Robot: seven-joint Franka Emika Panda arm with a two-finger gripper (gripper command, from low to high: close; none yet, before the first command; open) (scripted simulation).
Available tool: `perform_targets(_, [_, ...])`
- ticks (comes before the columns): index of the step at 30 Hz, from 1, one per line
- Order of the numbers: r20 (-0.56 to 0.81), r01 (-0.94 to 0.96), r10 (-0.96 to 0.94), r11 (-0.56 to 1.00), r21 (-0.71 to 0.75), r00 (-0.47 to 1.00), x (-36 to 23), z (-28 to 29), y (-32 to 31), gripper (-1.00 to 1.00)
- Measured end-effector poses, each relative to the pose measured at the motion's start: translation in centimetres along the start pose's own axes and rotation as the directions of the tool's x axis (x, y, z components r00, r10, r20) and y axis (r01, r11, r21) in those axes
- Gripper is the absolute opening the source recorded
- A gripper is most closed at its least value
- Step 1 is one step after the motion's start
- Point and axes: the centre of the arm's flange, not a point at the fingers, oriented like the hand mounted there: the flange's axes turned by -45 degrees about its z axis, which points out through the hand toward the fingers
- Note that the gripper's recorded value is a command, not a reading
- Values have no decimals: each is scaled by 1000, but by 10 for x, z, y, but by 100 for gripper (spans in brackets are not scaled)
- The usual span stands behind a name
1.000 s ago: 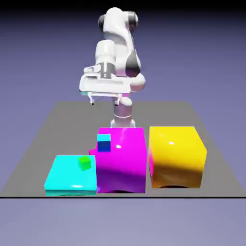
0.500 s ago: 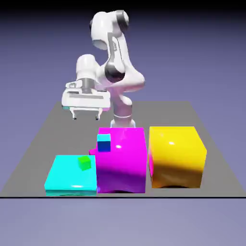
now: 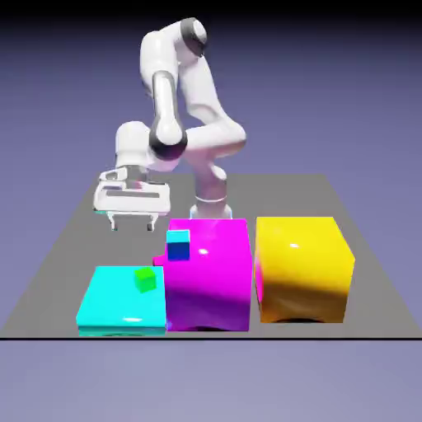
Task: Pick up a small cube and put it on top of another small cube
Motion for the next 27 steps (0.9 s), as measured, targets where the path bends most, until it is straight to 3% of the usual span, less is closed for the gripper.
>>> perform_targets(4, [41,38,-39,999,25,998,-32,9,-9,0])
perform_targets(9, [134,69,-94,981,180,987,-82,27,-82,0])
perform_targets(13, [181,-71,36,979,189,983,-127,22,-94,0])
perform_targets(27, [170,-78,48,981,179,984,-144,71,-99,0])
